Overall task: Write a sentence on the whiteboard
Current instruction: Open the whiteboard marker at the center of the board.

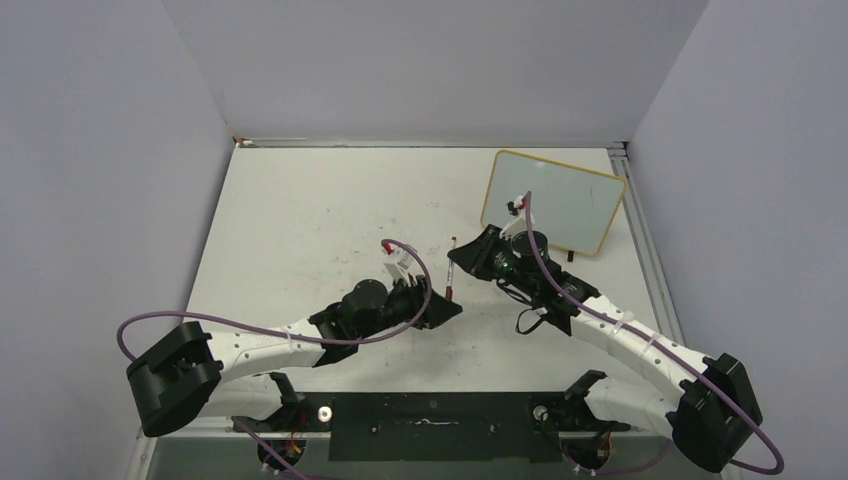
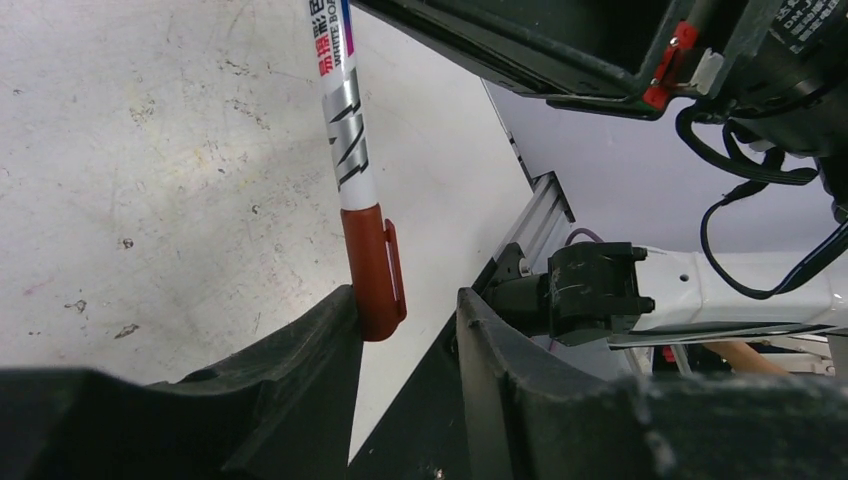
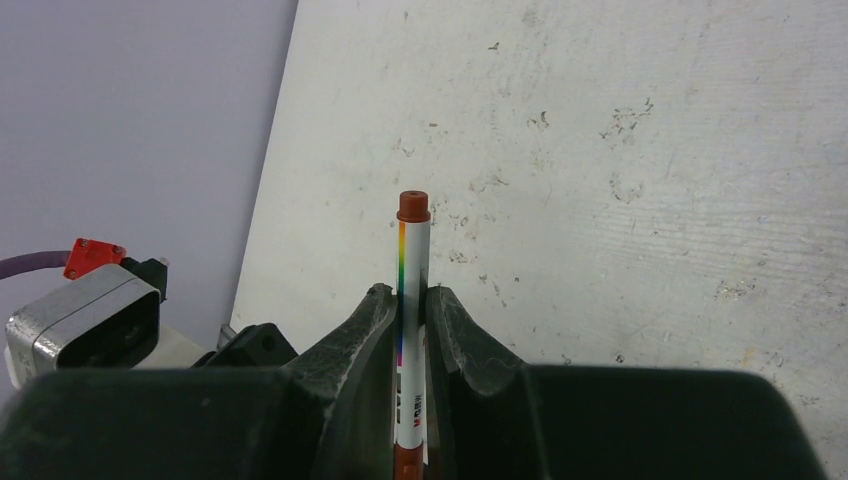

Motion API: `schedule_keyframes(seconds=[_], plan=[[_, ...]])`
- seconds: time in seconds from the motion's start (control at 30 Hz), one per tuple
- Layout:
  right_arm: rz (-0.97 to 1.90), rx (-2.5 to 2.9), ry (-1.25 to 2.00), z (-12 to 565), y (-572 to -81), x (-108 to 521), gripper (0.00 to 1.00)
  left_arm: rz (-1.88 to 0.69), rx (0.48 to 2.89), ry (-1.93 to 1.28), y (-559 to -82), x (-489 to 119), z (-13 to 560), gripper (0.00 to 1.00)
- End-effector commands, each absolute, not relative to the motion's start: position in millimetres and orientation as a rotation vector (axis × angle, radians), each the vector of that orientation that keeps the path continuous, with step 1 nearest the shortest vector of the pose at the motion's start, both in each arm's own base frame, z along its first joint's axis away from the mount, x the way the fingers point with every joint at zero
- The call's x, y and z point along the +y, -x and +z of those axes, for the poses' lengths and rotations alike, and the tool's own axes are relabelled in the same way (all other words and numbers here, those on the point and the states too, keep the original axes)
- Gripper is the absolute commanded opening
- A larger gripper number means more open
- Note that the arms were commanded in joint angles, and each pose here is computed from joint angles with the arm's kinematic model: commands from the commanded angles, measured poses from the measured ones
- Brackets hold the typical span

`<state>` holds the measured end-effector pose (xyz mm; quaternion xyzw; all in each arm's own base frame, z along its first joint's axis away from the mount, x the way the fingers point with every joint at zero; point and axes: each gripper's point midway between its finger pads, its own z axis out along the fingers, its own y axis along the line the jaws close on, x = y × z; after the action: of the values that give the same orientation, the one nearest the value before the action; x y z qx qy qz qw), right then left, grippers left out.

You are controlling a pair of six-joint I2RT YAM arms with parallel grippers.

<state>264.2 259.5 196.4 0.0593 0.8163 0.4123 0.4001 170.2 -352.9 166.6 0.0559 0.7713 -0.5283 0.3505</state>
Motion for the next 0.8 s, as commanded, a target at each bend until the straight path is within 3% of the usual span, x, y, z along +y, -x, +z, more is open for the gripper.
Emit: schedule_keyframes(seconds=[0.0,0.07,0.27,0.47,0.6,0.77], plan=[[1.126,1.981,-0.113,220,-260,266,0.05,-1.429,1.921,-0.138,-172,-358,185,0.36],[1.14,1.982,-0.111,219,-256,266,0.05,-1.426,1.921,-0.14,-173,-359,186,0.33],[1.139,1.982,-0.106,219,-250,261,0.08,-1.377,1.914,-0.111,-183,-352,185,0.0],[1.03,2.051,0.024,219,-248,257,0.71,-1.224,2.042,-0.126,-208,-312,172,0.0],[0.954,2.096,0.074,223,-261,237,0.85,-1.156,2.072,-0.296,-208,-281,190,0.0],[1.261,2.064,0.267,237,-263,225,0.95,-1.023,2.191,-0.683,-175,-256,190,0.0]])
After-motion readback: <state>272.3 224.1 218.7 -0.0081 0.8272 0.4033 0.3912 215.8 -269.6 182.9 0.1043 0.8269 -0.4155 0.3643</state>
